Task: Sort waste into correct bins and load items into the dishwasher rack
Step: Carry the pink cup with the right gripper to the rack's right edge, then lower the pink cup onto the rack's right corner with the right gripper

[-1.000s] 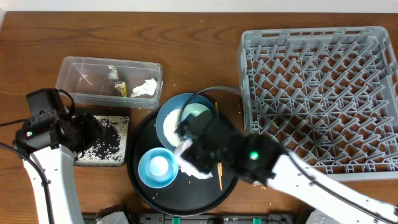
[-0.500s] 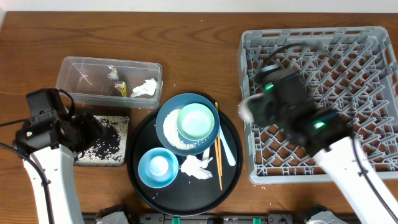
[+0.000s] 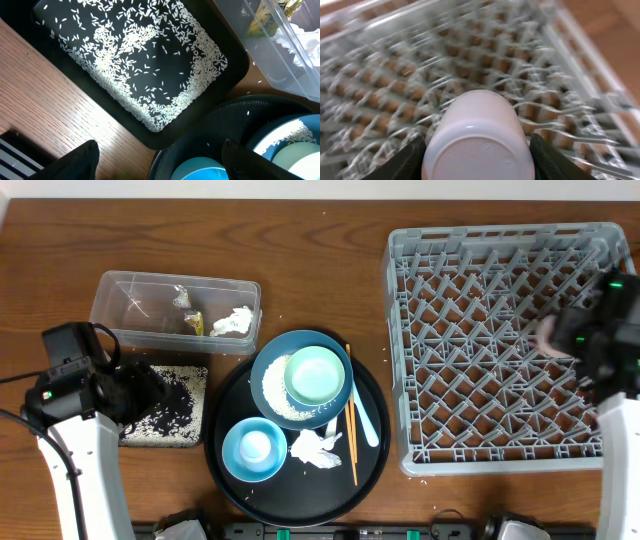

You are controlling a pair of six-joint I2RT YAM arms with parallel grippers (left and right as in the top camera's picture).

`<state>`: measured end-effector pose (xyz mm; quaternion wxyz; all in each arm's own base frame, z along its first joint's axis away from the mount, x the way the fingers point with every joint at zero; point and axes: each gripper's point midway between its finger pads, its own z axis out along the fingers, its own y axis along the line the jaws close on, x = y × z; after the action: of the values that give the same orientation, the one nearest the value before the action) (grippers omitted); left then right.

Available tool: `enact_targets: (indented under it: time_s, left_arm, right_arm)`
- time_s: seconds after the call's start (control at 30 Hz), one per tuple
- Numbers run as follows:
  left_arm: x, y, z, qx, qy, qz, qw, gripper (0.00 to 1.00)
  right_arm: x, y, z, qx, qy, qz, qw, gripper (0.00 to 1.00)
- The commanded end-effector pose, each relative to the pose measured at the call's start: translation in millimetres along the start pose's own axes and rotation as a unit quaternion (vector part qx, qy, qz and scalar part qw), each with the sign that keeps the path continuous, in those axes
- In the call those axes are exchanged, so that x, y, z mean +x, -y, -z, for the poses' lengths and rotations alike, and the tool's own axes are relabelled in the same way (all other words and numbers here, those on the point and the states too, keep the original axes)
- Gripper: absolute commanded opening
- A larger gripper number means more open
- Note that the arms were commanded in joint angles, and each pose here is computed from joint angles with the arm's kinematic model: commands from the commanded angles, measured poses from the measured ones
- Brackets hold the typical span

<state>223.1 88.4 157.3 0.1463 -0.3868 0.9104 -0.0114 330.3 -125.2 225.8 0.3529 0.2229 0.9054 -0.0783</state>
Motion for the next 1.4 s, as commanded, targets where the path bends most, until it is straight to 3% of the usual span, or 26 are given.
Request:
enact_targets:
  time_s: [0.0,0.23,0.43,0.8,1.37]
  left_arm:
    - [-2,-2,0,-0.005,0.001,0.009,1.0,0.8]
    - [-2,-2,0,-0.005,0.001,0.009,1.0,0.8]
    - [-2,-2,0,-0.005,0.001,0.009,1.0,0.8]
    - [-2,-2,0,-0.005,0.001,0.009,1.0,0.8]
    - [-2,-2,0,-0.005,0.001,0.009,1.0,0.8]
  right_arm:
    - [-14,40,1,0.04,0.015,-0.035,0.998,0.44]
    - [-7,102,-28,0.097,-0.007,-0.12,0.988,0.44]
    - [4,127,-57,0.116,-0.033,-0.152,0.981,0.44]
    - [19,141,-90,0.141,-0.064,-0.154,0.976,0.45]
    - [19,154,-90,0.162,-0.06,-0.159,0.972,0.44]
